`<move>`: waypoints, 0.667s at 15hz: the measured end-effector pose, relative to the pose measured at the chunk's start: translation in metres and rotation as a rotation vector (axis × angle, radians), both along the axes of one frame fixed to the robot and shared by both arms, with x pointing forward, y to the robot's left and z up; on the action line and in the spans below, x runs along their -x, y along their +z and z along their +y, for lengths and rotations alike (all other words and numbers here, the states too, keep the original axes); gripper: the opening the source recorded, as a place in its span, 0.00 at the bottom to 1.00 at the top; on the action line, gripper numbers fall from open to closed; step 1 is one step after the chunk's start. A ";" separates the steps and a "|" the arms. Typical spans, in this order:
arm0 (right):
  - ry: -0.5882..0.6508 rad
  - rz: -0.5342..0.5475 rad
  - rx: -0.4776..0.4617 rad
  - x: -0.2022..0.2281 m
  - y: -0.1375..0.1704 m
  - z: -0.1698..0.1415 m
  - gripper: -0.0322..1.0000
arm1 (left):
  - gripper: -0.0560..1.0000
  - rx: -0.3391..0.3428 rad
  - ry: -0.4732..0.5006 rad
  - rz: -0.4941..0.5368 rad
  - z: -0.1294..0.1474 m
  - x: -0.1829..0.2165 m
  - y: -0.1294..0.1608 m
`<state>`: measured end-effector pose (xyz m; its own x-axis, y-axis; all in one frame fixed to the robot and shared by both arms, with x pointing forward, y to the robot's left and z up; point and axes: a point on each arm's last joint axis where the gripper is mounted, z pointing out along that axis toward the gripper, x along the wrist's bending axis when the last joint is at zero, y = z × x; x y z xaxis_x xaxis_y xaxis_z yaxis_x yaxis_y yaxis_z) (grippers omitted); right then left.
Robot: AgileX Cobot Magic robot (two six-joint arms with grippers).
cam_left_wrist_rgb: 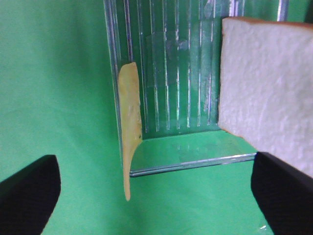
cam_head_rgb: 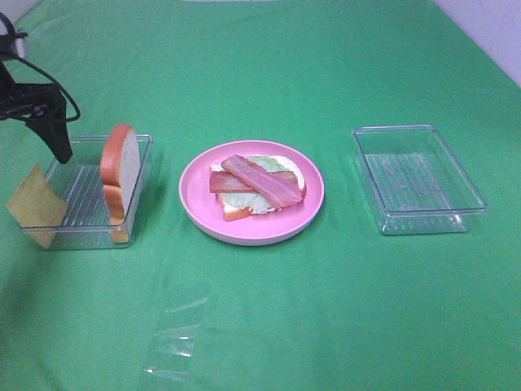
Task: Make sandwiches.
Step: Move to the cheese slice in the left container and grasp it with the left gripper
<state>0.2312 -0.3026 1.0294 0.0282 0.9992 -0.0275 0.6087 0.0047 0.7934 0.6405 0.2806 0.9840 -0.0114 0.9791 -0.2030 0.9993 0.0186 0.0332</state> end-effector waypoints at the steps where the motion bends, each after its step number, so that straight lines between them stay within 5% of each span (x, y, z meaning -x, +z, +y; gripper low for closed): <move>1: 0.000 0.000 0.000 0.000 0.000 0.000 0.98 | 0.98 0.000 -0.003 0.028 0.000 -0.003 -0.012; 10: 0.000 0.000 0.000 0.000 0.000 0.000 0.98 | 0.89 -0.005 0.003 0.076 0.000 -0.012 -0.051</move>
